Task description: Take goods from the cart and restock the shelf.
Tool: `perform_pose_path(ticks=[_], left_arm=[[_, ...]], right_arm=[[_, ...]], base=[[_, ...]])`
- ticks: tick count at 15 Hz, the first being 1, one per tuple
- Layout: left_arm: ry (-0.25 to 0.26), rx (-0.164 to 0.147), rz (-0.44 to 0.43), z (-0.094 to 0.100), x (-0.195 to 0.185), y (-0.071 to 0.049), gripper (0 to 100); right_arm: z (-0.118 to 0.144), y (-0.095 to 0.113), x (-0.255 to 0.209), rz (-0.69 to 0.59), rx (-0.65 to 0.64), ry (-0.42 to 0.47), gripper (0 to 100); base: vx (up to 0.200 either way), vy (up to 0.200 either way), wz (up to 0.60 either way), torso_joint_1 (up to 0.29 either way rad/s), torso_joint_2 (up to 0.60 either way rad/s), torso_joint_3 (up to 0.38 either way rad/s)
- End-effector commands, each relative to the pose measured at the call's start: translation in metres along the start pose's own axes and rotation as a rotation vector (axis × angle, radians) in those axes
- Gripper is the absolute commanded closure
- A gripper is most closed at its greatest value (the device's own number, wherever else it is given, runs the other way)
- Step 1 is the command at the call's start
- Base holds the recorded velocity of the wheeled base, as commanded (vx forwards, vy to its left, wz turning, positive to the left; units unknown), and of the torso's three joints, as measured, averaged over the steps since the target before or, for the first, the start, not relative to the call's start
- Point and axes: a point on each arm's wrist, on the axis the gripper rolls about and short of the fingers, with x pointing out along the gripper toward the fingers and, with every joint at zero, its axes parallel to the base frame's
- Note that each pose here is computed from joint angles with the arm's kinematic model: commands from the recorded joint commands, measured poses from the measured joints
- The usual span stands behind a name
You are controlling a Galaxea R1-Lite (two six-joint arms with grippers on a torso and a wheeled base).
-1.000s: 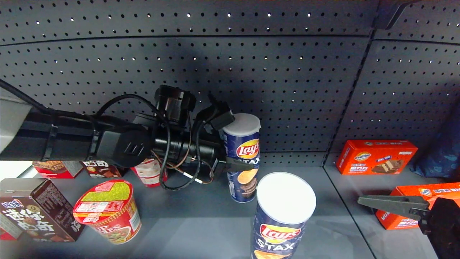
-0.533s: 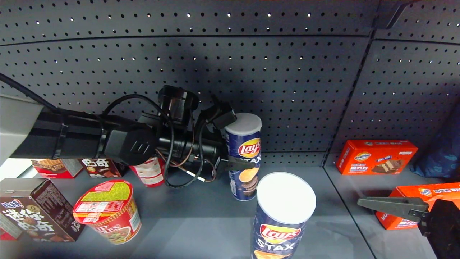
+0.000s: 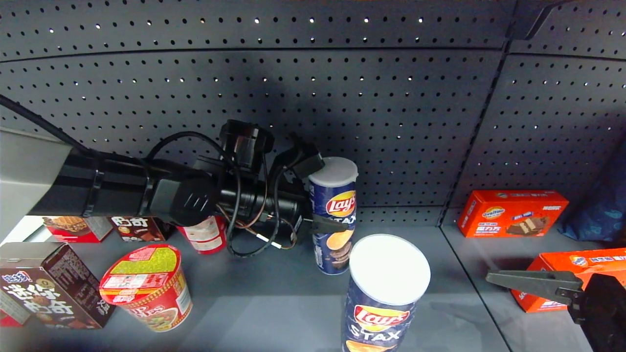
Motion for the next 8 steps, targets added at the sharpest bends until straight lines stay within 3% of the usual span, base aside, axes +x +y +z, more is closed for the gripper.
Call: perform_pose_path(ticks=[1, 5, 6, 8], left_arm=[[0.007, -0.007, -0.005, -0.0033, 0.0032, 0.0006, 100], [0.013, -0.007, -0.008, -0.0053, 0.0042, -0.0001, 100], [0.015, -0.008, -0.007, -0.0058, 0.0046, 0.0001, 0], [0.016, -0.009, -0.007, -0.0062, 0.0047, 0.0000, 0]], right_arm=[[-0.0003, 0.0000, -0.0001, 0.000, 0.000, 0.000, 0], [-0.0011, 0.0000, -0.0001, 0.000, 0.001, 0.003, 0], [-0.0011, 0.0000, -0.0001, 0.000, 0.001, 0.003, 0], [-0.0011, 0.0000, -0.0001, 0.000, 0.001, 0.003, 0]], base=[[0.000, 0.000, 0.00, 0.000, 0.00, 0.000], [0.000, 0.000, 0.00, 0.000, 0.00, 0.000], [0.000, 0.000, 0.00, 0.000, 0.00, 0.000], [0.000, 0.000, 0.00, 0.000, 0.00, 0.000]])
